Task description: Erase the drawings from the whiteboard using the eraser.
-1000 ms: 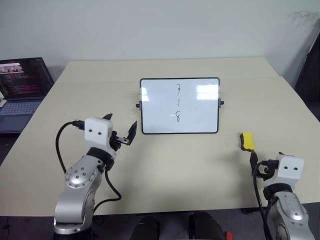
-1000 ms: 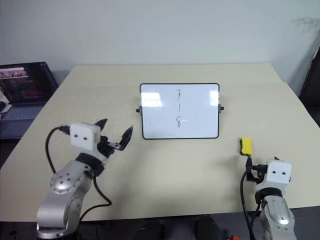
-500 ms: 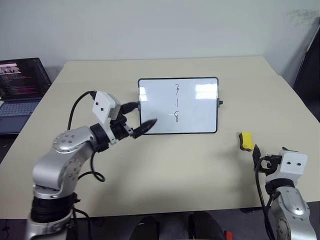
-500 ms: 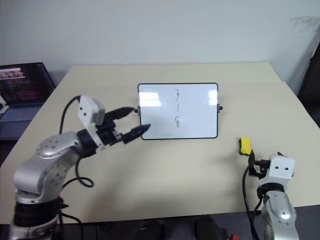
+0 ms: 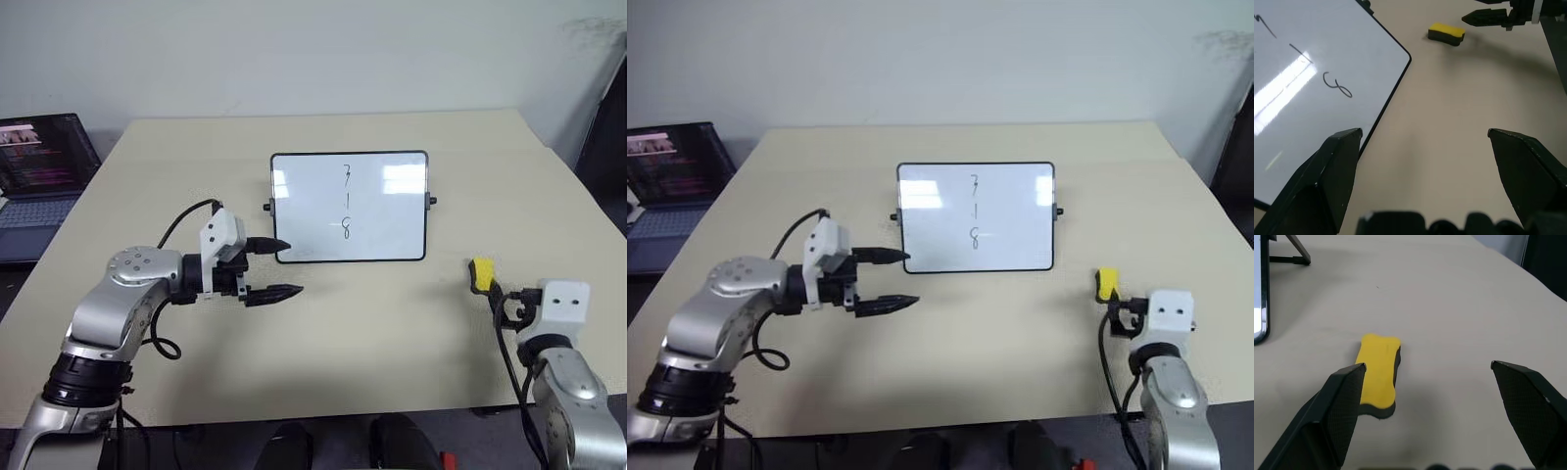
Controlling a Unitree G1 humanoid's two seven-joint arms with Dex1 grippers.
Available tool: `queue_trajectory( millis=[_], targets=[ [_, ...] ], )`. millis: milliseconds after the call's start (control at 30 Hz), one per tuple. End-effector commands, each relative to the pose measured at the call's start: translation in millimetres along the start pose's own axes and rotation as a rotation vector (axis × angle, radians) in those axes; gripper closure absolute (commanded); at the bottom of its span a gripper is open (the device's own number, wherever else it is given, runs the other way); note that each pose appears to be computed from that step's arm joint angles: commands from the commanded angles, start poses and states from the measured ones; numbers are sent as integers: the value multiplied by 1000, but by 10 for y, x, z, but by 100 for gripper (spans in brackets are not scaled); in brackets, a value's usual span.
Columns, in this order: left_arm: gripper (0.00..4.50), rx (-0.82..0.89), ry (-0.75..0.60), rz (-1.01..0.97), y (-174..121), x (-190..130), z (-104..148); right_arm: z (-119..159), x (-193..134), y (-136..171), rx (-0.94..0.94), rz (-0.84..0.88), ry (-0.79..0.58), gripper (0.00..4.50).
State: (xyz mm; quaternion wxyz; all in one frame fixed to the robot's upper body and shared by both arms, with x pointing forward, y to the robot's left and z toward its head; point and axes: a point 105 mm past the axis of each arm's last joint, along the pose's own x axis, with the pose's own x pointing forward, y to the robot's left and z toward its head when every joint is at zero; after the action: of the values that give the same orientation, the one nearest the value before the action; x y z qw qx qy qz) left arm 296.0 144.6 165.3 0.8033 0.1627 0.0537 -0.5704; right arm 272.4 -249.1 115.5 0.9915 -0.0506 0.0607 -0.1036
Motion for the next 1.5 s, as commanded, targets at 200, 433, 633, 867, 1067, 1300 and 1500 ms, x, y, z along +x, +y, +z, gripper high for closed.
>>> queue_trajectory(
  millis=[200,433,633,867,1067,1300,1500],
  targets=[
    [0,72,-42,24,20,134,46,460,137,217,212,-21,74,2],
    [0,87,-64,84,99,118,90,294,127,280,236,-42,261,2],
    [0,90,-65,100,77,105,101,198,138,218,188,-68,314,2],
    [0,94,-60,126,101,85,115,93,195,203,171,-72,330,2],
    [0,96,-60,132,105,77,138,-6,227,201,147,-67,345,2],
    [0,94,-68,156,120,78,156,3,291,152,124,-70,331,2],
    [0,98,-63,158,117,72,171,-14,324,158,137,-71,336,2]
  ],
)
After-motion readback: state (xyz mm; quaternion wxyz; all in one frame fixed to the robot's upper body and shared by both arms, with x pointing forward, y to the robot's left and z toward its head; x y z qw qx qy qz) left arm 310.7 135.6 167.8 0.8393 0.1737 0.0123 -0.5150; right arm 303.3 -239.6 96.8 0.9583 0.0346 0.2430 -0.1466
